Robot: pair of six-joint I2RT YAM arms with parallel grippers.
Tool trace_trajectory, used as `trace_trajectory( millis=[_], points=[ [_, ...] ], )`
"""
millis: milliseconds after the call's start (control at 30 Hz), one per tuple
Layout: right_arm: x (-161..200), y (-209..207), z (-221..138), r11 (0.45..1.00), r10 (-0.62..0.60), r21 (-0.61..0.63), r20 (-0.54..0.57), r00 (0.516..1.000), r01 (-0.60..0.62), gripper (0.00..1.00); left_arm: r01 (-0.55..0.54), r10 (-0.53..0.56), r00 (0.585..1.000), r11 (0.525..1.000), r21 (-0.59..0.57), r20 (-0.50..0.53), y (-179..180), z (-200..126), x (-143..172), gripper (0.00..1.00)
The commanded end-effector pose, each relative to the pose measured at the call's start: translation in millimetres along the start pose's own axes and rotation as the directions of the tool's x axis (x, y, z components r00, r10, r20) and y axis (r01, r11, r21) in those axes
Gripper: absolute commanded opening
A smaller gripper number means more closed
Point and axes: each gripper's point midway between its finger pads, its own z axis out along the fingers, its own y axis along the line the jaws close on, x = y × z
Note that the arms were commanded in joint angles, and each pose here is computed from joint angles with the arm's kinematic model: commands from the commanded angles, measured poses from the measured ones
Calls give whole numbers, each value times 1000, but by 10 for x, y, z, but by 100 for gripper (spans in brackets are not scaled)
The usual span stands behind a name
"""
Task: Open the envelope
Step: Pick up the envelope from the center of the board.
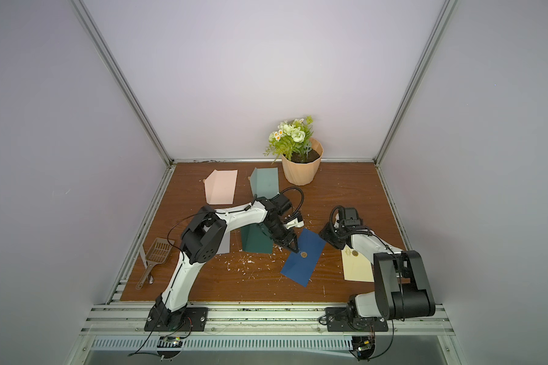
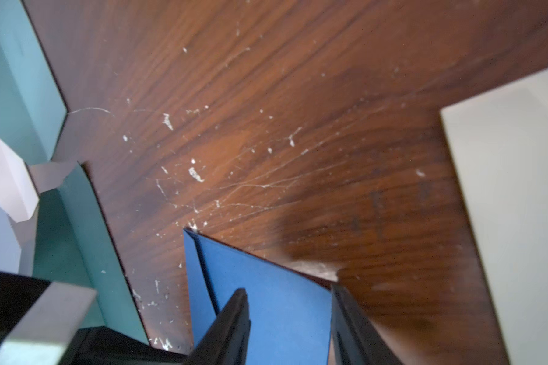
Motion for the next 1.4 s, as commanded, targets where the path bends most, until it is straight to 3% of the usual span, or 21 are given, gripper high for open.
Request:
trace_trajectory(
  millis=[0,300,467,800,967,1133,1367],
  points=[
    [423,-134,79,1000,29,-6,-147,989,-30,47,64,-68,996,996,-69,-60,337,200,141,46],
    [454,207,-23,976,19,-213,-139,990,-49,47,79,-84,994,995,-62,-72,381,266,143,46],
    [416,291,-85,967,14,-252,-121,993,-44,47,85,-89,993,995,-60,-77,400,289,151,46],
    [329,224,-208,987,11,-161,-94,996,-26,52,92,-97,993,993,-77,-72,458,302,118,46],
    [206,14,-202,999,31,-39,-31,999,-32,55,116,-122,991,989,-90,-63,540,286,94,47],
    [20,-54,-90,999,23,34,-44,999,-21,55,159,-166,984,980,-117,-58,701,270,113,48],
    [-62,44,-109,1000,-12,12,-57,998,13,54,194,-202,979,969,-156,-39,903,288,-33,48]
  ],
)
